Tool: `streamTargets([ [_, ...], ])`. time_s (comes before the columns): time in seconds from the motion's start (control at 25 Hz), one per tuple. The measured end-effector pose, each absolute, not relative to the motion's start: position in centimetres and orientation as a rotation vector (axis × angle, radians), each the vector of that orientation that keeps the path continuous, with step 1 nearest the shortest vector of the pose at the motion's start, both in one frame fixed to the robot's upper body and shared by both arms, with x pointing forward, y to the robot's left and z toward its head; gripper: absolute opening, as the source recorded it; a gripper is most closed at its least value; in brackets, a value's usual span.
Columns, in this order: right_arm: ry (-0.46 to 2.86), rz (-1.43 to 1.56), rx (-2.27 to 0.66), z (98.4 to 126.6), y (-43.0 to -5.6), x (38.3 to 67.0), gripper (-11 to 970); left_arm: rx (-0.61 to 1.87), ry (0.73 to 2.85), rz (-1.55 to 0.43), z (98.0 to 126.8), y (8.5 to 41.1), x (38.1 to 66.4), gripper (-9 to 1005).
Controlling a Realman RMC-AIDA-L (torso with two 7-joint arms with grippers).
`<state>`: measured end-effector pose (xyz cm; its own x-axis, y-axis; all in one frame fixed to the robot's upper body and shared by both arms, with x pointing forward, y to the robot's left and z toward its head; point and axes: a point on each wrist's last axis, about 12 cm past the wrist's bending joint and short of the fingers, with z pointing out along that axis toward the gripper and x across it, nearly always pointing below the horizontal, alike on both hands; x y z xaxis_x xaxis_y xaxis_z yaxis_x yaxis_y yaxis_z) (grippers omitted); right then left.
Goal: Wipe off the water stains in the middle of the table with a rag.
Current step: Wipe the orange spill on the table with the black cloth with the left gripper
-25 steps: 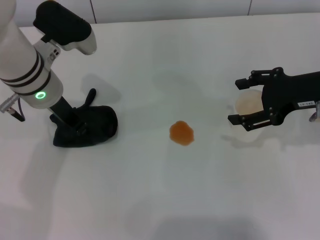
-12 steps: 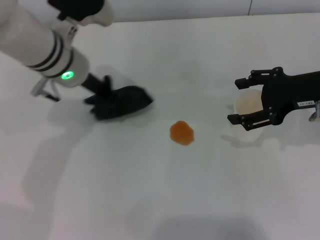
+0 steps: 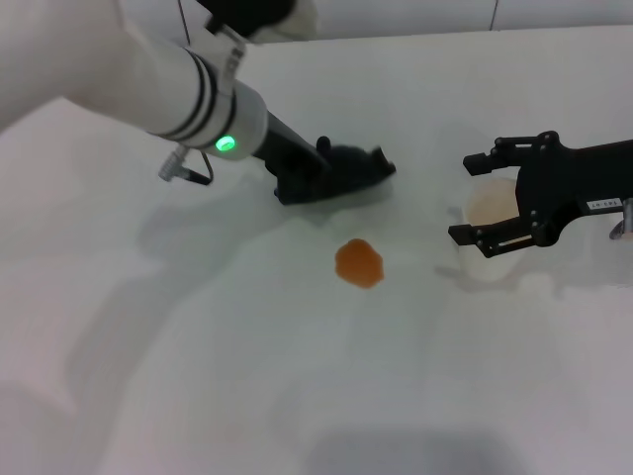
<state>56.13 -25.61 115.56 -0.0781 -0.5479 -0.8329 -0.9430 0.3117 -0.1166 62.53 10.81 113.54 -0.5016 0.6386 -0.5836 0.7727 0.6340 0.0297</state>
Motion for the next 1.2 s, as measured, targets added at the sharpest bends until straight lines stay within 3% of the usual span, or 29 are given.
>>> streamTargets([
  [0.64, 1.745, 0.595, -1.346, 115.5, -25.6, 56.1, 870, 1.38, 2.207, -0.244, 110.8, 8.7, 60.4, 130],
  [1.2, 1.751, 0.592, -1.332, 115.5, -25.9, 56.2, 870, 1.562, 2.113, -0.277, 111.2, 7.0, 58.6, 130],
])
